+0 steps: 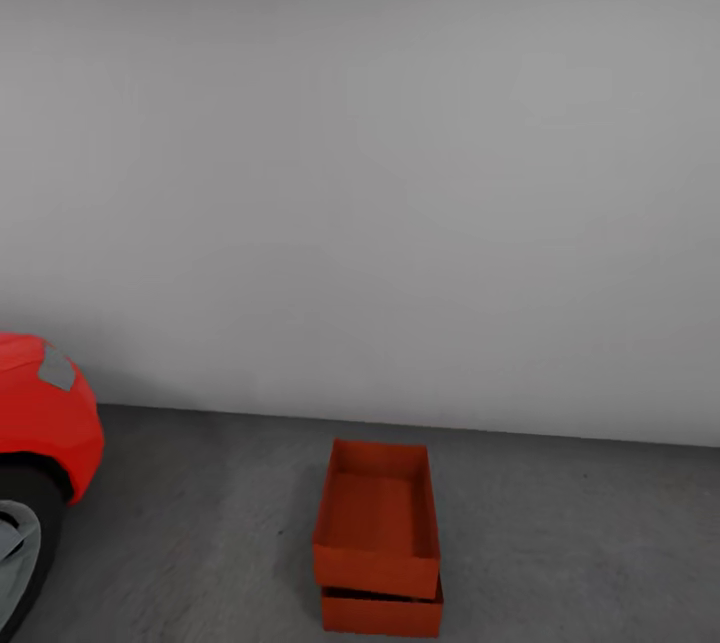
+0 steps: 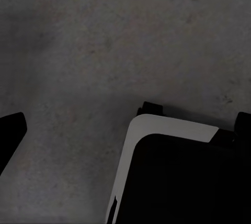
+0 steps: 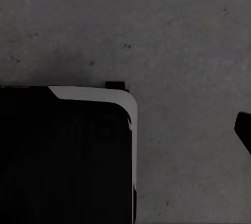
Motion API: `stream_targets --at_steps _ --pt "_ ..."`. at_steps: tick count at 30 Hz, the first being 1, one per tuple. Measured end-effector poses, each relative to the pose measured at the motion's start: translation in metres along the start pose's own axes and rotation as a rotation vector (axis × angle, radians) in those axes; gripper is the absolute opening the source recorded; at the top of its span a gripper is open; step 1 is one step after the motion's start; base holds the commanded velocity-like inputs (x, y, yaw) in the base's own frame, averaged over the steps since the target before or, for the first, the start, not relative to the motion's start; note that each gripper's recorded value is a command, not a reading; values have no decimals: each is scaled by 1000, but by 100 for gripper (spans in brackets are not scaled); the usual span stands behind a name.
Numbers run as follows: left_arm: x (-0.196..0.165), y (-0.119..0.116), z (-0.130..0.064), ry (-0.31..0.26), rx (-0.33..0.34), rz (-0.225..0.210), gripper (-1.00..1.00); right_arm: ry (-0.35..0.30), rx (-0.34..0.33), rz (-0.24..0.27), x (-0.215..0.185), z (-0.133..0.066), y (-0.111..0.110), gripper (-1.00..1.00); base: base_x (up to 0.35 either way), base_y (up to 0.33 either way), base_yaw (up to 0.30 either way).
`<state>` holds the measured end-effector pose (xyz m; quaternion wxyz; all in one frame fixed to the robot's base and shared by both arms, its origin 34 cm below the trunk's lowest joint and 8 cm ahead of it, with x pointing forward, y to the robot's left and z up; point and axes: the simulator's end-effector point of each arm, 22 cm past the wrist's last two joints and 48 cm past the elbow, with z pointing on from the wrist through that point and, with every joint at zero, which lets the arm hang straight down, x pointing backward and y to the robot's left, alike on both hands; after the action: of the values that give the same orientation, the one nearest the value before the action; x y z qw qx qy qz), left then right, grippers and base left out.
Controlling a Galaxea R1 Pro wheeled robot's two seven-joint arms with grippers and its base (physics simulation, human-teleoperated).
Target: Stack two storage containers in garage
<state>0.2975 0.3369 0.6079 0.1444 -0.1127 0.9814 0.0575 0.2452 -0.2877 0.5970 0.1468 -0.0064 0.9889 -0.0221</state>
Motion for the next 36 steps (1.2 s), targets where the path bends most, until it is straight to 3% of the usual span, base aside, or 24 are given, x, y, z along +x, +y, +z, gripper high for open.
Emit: stream_targets --at_steps 15,36 --pt "-4 -1 -1 -9 2 -2 100 -12 6 0 -4 0 -4 100 0 0 43" --pt "-7 -1 -1 -19 4 -3 100 -23 8 1 -9 0 -6 100 0 0 -75"
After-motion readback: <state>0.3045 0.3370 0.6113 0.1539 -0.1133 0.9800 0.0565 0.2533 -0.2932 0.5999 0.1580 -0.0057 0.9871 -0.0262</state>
